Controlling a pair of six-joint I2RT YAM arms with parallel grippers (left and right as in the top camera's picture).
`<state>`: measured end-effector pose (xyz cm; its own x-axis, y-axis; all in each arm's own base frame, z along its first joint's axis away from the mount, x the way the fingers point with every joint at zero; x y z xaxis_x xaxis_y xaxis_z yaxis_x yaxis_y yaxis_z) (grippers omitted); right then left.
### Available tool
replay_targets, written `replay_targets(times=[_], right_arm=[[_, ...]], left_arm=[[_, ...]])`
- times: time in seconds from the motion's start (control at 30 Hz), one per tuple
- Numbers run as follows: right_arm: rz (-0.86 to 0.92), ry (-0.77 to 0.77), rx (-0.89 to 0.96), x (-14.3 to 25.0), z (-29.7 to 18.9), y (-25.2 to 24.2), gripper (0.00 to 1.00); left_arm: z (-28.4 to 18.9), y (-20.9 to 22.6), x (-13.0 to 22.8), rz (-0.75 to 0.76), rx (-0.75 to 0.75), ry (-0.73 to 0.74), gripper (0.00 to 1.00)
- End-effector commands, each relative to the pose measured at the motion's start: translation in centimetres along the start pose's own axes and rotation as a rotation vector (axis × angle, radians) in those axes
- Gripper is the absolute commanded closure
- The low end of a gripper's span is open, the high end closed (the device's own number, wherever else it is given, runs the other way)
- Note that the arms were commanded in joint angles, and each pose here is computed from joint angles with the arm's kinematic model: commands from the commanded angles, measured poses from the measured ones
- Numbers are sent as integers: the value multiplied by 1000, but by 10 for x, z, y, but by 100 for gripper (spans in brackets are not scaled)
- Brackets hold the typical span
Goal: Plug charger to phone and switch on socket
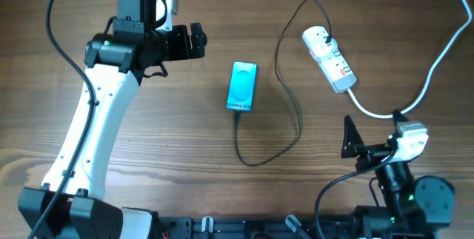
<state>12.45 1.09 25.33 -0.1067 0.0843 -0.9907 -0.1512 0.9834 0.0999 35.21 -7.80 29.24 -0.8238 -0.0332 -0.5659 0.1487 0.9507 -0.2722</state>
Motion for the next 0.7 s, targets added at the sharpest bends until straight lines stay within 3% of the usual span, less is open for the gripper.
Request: replay_targets(times=[0.0, 0.67], right_arm=[[-102, -67, -45, 18, 7, 2, 0], [-31, -160, 21, 64, 37, -14, 0]], left_arm=[[2, 0, 0, -8, -2, 3, 0], [2, 0, 0, -8, -2, 3, 0]])
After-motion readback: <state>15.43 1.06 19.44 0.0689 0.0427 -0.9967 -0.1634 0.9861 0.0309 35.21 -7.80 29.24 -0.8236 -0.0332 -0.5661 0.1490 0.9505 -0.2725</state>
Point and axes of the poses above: each gripper's point midway between its finger pads, its own z axis out along the fingers, its own y axis along the line the jaws close on, x = y × z, the point moved 9 cm from there along -z, back along the fingers, and after that the axes turned 4 degrees about z, right-handed, at the moved point
